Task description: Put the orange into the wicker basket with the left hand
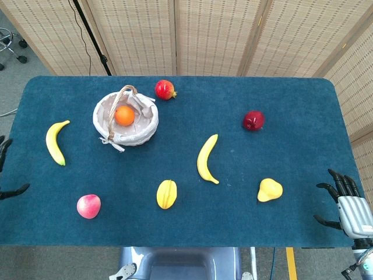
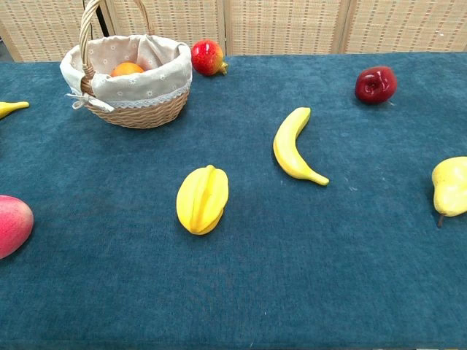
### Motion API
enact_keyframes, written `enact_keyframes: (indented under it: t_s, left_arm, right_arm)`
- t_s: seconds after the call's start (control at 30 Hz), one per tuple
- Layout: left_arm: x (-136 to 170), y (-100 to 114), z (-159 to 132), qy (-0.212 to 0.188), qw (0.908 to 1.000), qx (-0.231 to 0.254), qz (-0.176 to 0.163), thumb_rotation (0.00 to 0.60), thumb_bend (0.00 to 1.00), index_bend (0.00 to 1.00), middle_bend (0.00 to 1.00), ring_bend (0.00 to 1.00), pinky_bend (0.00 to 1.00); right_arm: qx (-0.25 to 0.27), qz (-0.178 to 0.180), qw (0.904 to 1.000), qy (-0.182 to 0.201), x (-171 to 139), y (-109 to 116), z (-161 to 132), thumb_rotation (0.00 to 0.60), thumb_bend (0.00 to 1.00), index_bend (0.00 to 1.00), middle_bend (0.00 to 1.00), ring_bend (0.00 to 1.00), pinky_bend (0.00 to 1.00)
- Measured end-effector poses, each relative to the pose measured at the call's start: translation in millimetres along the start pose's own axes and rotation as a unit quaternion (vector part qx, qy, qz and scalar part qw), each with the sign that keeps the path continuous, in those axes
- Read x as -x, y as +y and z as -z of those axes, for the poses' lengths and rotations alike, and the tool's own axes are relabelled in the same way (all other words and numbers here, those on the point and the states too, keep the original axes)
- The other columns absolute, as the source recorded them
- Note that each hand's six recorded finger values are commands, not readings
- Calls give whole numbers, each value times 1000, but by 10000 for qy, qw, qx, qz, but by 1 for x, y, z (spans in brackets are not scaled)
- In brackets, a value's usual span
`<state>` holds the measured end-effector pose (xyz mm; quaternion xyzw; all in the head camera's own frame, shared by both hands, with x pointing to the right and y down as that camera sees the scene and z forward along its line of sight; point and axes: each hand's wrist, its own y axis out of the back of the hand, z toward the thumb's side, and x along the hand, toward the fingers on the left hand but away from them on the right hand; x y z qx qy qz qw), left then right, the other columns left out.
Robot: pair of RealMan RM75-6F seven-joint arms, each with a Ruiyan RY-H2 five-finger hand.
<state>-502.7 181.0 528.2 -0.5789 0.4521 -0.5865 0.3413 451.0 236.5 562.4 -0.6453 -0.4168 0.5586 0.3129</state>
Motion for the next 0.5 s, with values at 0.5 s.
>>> enact_keyframes:
  t_s: [0.5]
  left_arm:
    - [28, -32, 18, 290, 9994, -167, 37, 600, 0, 0, 0, 0, 0]
  right_arm:
    - [103, -105, 9998, 102, 7, -6, -5, 600, 0, 282, 28, 54, 0]
